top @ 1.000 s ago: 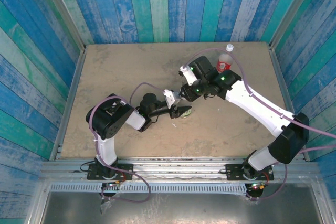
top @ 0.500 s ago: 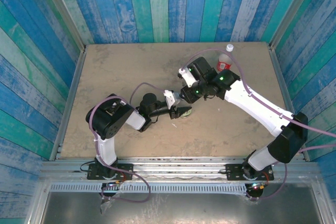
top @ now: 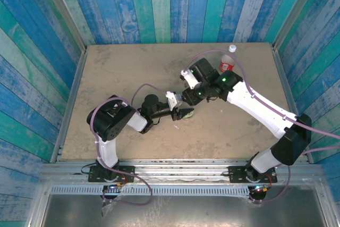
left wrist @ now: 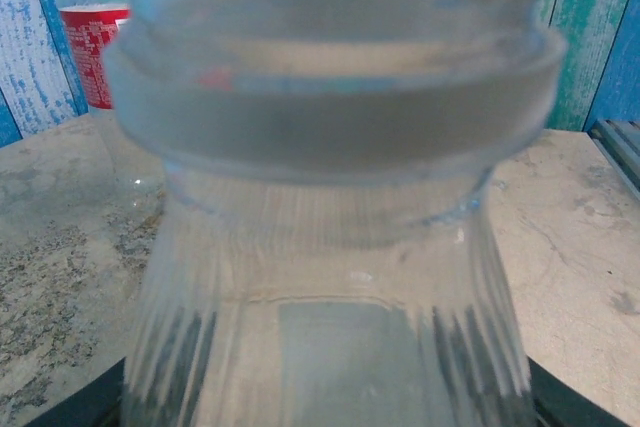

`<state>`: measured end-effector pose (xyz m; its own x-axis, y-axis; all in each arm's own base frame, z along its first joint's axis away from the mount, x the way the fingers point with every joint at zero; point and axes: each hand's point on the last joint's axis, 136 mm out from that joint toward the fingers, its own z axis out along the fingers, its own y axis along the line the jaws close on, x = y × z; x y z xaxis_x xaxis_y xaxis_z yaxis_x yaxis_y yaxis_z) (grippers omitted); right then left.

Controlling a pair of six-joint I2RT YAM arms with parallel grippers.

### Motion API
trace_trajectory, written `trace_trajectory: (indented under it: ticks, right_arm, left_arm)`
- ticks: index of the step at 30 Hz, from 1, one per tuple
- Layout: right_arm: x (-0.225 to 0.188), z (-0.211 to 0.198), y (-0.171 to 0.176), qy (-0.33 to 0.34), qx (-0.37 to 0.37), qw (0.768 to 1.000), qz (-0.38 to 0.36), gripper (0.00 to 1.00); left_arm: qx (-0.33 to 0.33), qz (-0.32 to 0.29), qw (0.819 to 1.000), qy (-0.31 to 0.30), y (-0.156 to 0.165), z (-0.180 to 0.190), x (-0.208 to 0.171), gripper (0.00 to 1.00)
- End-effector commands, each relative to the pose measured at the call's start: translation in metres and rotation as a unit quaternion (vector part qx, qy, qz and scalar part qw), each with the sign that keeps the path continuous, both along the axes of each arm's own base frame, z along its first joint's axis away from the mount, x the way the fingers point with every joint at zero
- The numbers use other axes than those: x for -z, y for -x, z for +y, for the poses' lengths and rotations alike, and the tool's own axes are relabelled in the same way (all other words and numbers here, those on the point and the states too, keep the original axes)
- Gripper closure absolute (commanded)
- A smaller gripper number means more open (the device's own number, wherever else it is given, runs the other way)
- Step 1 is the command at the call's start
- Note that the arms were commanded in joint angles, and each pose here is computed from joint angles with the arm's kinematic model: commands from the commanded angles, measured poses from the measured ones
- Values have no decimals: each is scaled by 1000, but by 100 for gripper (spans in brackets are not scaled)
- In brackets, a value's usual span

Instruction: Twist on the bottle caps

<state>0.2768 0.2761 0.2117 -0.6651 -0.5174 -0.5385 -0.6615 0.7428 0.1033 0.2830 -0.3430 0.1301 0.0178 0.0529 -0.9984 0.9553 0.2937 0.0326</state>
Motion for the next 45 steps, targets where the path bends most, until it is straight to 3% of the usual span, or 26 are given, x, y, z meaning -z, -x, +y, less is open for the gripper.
trace_trajectory:
  ticks: [1,7,12,20,45]
  right_arm:
    - [-14,5,5,-16,-13,1000,-9,39]
    - [-29,4,4,-38,-6,999,-33,31]
    - [-38,2,-2,-67,13,997,-47,30]
    - [-18,-11,-9,-56,39,997,-26,47]
    - [37,-26,3,4,47,998,42,63]
  left_arm:
    - [5,30,999,-37,4,1,31,43]
    - [6,30,999,-38,4,0,32,43]
    - [7,30,999,-42,5,1,33,43]
    - [8,28,999,-43,5,1,31,42]
    - [10,30,998,-50,4,-1,34,42]
